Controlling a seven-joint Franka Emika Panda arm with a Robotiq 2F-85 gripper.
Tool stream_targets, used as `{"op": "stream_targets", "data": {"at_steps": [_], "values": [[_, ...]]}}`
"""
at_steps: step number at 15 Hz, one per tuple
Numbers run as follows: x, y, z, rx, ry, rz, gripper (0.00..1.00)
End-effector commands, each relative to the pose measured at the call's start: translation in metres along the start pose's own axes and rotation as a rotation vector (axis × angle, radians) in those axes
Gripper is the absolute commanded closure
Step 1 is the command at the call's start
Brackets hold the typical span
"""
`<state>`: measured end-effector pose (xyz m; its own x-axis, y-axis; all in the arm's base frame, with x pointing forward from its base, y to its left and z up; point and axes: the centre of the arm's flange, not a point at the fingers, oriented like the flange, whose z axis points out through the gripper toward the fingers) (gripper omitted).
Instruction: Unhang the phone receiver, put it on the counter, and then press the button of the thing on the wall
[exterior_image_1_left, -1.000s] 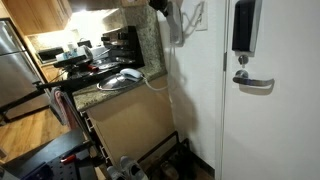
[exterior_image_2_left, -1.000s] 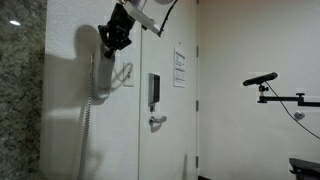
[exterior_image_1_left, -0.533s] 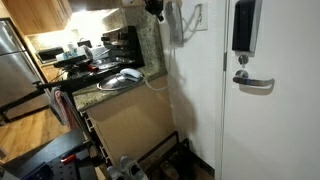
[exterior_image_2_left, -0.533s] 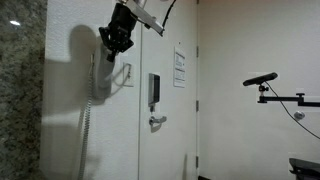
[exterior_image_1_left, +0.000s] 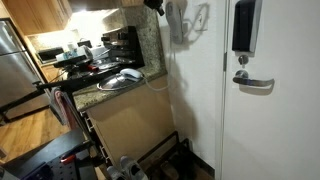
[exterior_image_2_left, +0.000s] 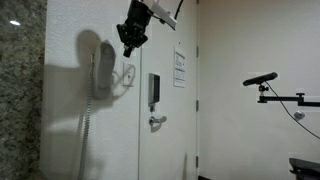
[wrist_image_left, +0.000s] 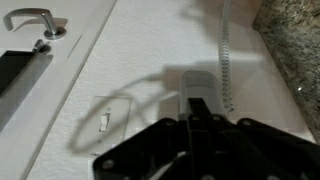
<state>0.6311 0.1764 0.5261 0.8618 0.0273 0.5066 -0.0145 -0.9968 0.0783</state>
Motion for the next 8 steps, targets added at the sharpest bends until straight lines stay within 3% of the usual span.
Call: {"op": "stream_targets", "data": {"at_steps": [1, 8], "values": [[-0.035, 0.038, -0.026, 0.012, 0.019, 0.031, 1.0], [-0.093, 0.092, -0.047, 0.009, 0.066, 0.105, 1.0]]}}
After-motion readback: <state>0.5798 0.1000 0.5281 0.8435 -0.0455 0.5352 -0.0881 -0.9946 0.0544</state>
